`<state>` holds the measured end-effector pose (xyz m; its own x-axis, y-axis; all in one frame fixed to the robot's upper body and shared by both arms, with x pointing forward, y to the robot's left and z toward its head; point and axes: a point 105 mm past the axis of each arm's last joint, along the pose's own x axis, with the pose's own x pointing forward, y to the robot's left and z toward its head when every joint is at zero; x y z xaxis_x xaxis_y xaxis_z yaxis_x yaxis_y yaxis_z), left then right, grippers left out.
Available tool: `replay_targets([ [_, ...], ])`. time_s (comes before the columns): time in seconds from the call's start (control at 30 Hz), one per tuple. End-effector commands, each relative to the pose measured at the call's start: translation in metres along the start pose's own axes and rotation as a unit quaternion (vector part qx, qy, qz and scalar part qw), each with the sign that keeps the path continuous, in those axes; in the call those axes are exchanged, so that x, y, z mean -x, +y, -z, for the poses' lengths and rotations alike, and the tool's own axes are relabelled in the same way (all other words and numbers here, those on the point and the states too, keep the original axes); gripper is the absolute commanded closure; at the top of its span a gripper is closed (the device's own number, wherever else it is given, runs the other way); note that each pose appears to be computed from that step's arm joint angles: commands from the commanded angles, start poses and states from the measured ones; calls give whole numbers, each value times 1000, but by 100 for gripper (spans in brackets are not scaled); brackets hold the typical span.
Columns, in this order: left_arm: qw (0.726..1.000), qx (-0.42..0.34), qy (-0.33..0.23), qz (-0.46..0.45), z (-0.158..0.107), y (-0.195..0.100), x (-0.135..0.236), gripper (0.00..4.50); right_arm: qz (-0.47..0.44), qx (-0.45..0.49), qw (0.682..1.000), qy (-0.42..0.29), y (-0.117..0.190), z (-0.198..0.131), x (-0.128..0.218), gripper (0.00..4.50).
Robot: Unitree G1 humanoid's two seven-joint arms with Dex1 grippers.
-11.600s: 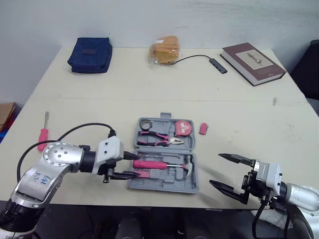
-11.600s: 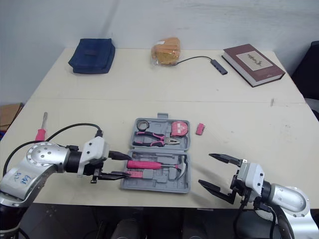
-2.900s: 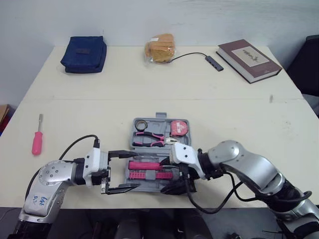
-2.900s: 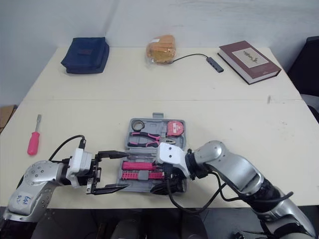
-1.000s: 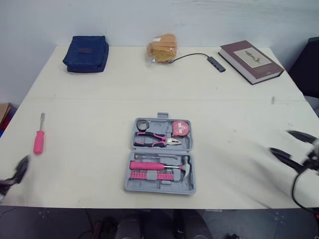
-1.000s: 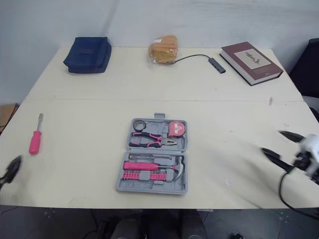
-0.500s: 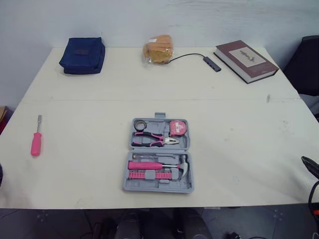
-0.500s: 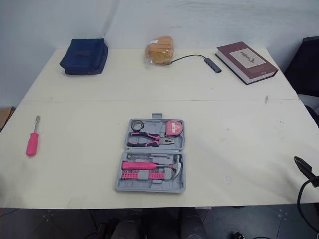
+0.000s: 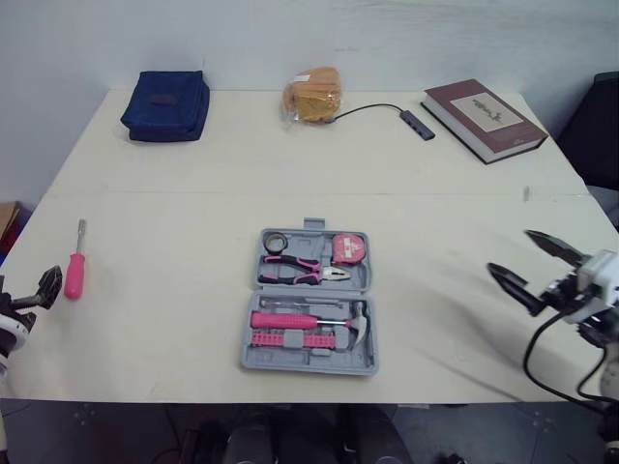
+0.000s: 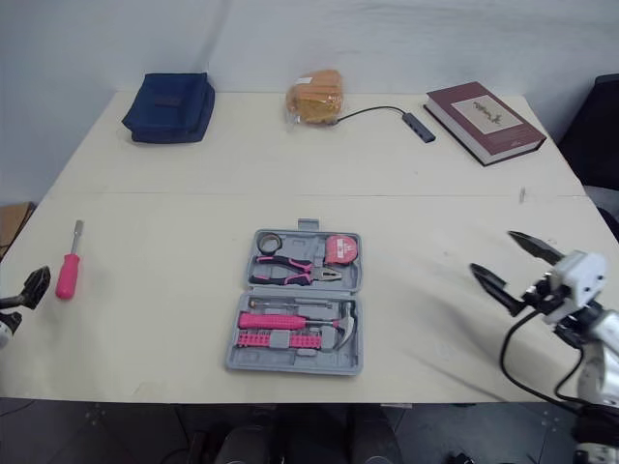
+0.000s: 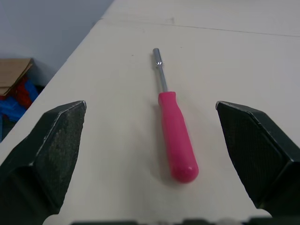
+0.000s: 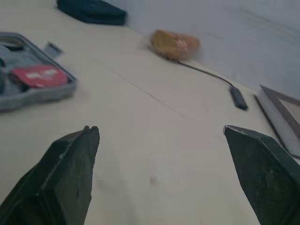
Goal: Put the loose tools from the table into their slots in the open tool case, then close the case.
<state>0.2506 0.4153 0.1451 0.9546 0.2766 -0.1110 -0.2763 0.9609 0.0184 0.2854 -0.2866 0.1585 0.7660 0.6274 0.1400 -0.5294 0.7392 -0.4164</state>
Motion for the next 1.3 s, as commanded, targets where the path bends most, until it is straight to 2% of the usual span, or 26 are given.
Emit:
replay_targets([
  [0.03,998,25,55,-6,9,6,-17,0,-49,-6,997,-63,23,-30,-32,10],
  [0.2,995,38,96,6,21,0,-30,0,-96,-22,992,-84,46,-46,-52,10],
  [0.3,994,35,104,5,24,1,-32,0,-97,-23,991,-84,48,-49,-53,10],
  [0.4,990,70,121,-1,33,-2,-43,0,-98,-26,992,-73,46,-42,-55,10],
  [0.53,983,81,162,14,50,-8,-44,0,-113,-26,991,-72,50,-44,-56,10],
  [0.57,983,81,164,24,53,-10,-44,55,-115,-27,990,-74,50,-46,-56,0],
  [0.67,981,87,168,47,58,-18,-45,155,-135,-27,988,-71,54,-46,-55,0],
  [0.73,980,87,172,55,61,-21,-45,247,-153,-28,985,-74,59,-49,-56,0],
  [0.8,980,87,172,54,63,-21,-45,306,-168,-28,982,-80,64,-54,-58,0],
  [0.87,985,67,155,45,60,-17,-47,385,-188,-23,978,-89,72,-61,-61,0],
  [0.9,986,59,148,42,59,-15,-47,393,-194,-22,976,-92,75,-63,-61,0],
  [1.0,993,66,76,62,39,-23,-53,393,-199,-20,975,-96,80,-67,-63,0],
  [1.1,995,53,35,80,25,-33,-55,393,-193,-21,976,-97,82,-69,-64,0],
  [1.2,989,12,-49,140,0,-56,-52,393,-192,-27,977,-84,86,-66,-57,0],
  [1.3,974,-51,-96,200,-13,-78,-45,393,-196,-25,977,-78,90,-64,-51,0],
])
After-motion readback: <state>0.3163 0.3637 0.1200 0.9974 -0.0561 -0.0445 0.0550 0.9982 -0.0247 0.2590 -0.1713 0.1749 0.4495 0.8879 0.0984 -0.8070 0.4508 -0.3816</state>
